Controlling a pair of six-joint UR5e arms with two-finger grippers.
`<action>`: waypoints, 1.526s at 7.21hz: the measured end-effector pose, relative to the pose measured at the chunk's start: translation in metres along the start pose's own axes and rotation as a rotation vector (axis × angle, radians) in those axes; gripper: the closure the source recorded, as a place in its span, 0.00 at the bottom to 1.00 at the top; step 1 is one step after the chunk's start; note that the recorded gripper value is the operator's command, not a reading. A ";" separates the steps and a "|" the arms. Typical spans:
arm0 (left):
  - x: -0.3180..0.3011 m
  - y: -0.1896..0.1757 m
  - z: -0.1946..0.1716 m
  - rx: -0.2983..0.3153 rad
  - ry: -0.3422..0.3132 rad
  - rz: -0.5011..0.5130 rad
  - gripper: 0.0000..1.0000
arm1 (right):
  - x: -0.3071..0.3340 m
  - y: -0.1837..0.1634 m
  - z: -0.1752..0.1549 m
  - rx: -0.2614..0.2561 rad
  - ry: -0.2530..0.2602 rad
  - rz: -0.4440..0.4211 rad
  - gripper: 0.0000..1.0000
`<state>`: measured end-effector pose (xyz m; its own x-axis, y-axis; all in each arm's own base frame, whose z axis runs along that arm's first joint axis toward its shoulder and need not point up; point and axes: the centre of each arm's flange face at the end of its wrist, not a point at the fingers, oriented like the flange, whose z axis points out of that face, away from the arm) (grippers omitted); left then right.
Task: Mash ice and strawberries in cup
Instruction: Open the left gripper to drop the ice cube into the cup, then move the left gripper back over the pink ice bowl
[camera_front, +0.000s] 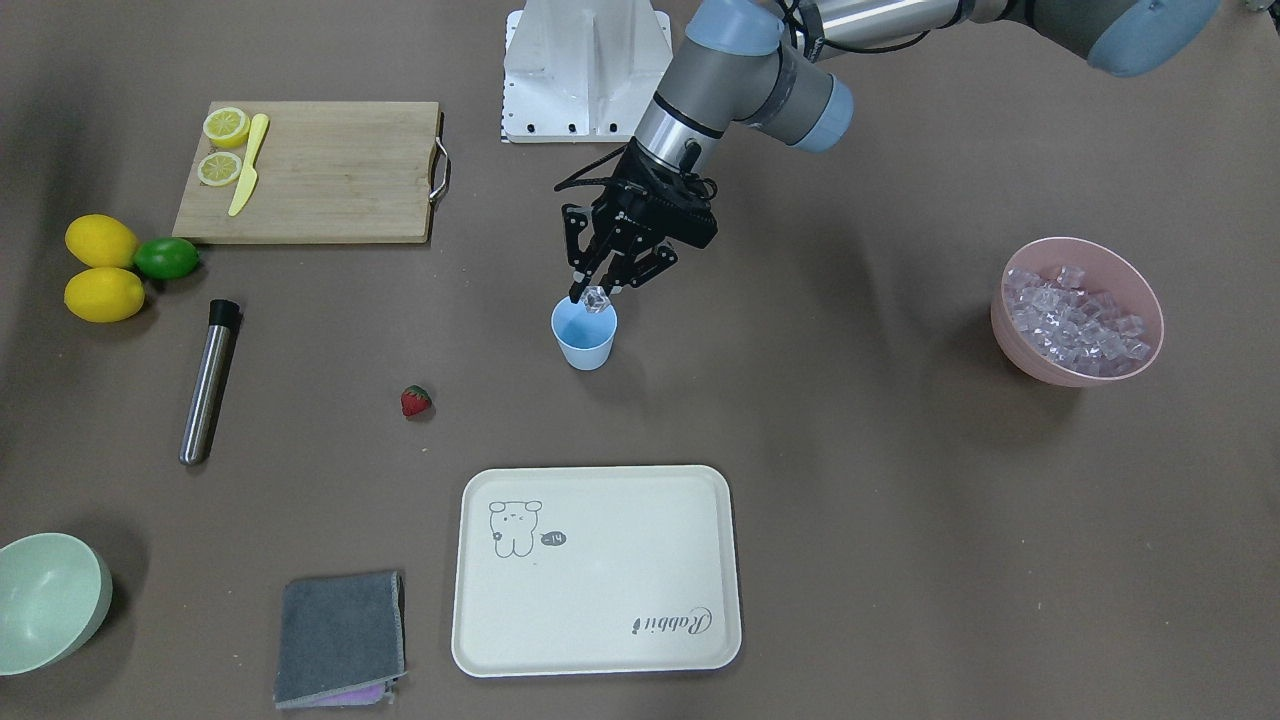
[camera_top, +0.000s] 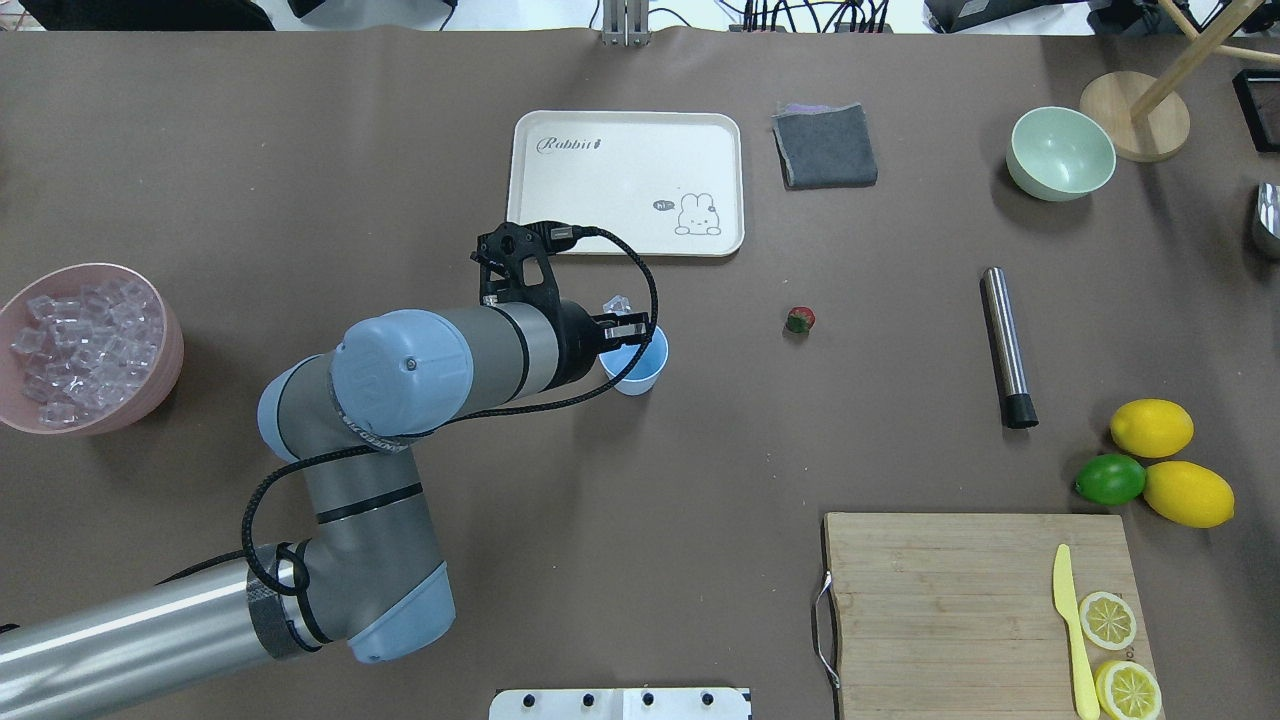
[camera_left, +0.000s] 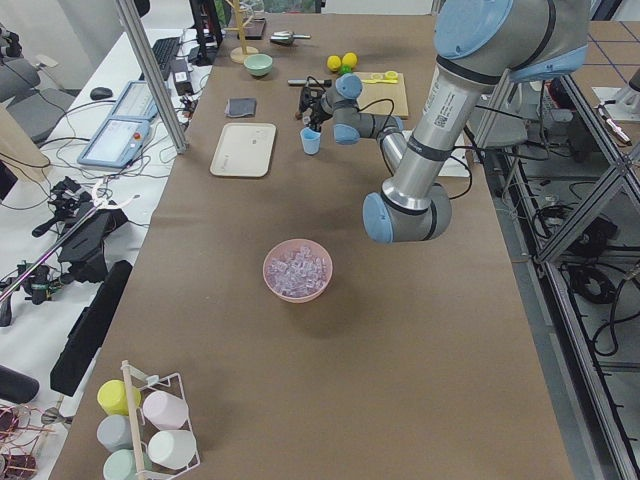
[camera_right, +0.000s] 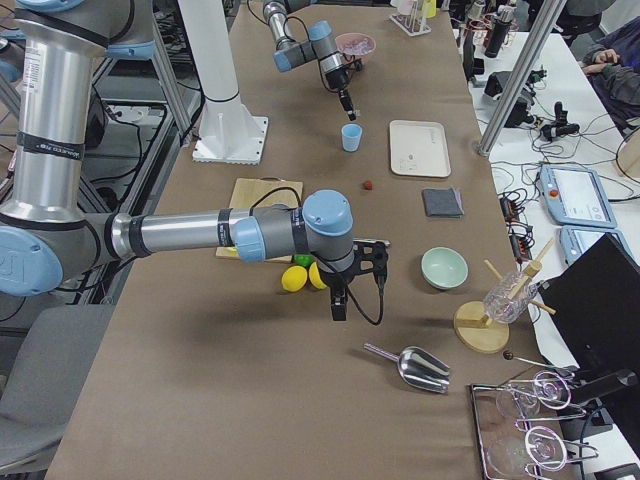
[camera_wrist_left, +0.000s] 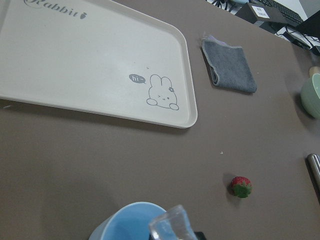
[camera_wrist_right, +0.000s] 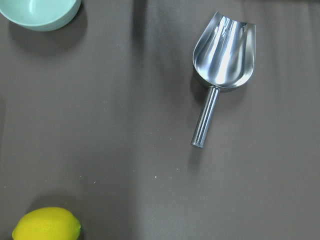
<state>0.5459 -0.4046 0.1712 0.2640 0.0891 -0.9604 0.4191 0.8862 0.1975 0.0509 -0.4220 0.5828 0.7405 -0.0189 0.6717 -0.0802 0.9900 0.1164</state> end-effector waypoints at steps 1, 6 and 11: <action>0.001 0.000 0.000 0.002 0.000 0.000 0.88 | 0.000 0.000 0.000 -0.001 0.000 0.000 0.00; 0.003 -0.002 0.016 0.014 -0.021 0.004 0.93 | 0.001 0.001 0.002 -0.007 -0.014 0.002 0.00; -0.002 -0.004 0.022 0.029 -0.038 0.006 0.36 | 0.001 0.001 0.003 -0.009 -0.016 0.003 0.00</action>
<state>0.5625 -0.4187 0.1765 0.2990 0.0766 -0.9512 0.4421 0.8722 0.2092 0.0497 -0.4216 0.5858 0.7298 -0.0183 0.6834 -0.0766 0.9912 0.1083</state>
